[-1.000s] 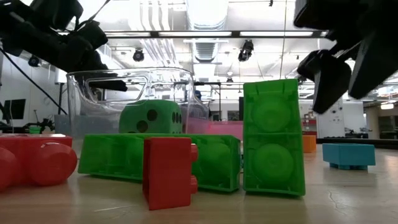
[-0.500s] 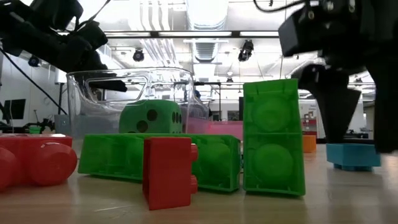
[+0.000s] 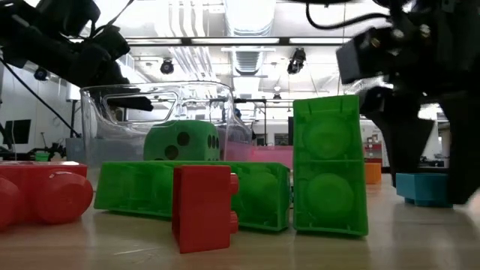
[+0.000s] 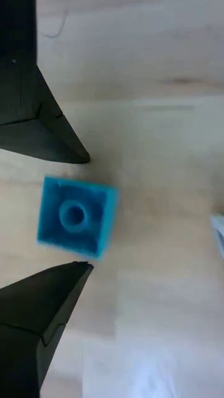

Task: Pick & Place Toys
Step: Put the left blue game piece into the pink bin

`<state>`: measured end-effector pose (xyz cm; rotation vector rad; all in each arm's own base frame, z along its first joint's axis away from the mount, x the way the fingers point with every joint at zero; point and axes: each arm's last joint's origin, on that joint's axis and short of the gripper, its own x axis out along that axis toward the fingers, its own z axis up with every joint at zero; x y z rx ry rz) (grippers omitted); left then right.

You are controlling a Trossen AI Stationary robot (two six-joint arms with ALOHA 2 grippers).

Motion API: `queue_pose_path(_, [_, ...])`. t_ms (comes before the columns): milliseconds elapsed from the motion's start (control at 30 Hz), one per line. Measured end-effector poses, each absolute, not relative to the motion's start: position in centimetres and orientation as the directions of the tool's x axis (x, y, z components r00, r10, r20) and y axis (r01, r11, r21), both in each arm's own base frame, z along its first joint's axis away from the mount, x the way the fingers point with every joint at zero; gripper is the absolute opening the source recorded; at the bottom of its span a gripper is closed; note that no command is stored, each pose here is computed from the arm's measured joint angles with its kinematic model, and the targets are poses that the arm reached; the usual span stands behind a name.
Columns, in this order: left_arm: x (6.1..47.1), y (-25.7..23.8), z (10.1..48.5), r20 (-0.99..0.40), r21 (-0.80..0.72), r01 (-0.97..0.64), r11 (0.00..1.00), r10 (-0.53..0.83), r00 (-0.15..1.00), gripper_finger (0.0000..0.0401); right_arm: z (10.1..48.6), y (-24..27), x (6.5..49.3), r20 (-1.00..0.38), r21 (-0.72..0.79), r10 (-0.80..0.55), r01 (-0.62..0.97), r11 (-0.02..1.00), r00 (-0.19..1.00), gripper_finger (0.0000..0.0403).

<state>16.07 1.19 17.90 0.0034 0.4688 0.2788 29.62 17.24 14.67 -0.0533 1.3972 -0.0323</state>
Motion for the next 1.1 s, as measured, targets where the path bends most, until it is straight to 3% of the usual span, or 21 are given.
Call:
queue_pose_path(200, [16.1,1.2,17.9,-0.445,0.060,-0.268,0.962,0.266,0.855,0.0258,15.2,17.4,29.9,-0.980,-0.049,-0.046,-0.007,0.999,0.193,0.0245])
queue_pose_path(467, [16.1,1.2,17.9,-0.445,0.060,-0.268,0.962,0.266,0.855,0.0258,15.3,17.6,29.8,-0.984,-0.017,-0.014,-0.016,1.000,0.175,0.0108])
queue_pose_path(833, [16.1,1.2,17.9,-0.445,0.060,-0.268,0.961,0.266,0.855,0.0258,16.0,17.8,29.4,-0.980,-0.015,-0.004,-0.055,0.998,0.197,0.0108])
queue_pose_path(1100, [16.1,1.2,17.9,-0.445,0.060,-0.269,0.961,0.267,0.855,0.0258,19.0,18.1,28.7,-0.946,-0.022,0.007,-0.087,0.996,0.324,0.0108])
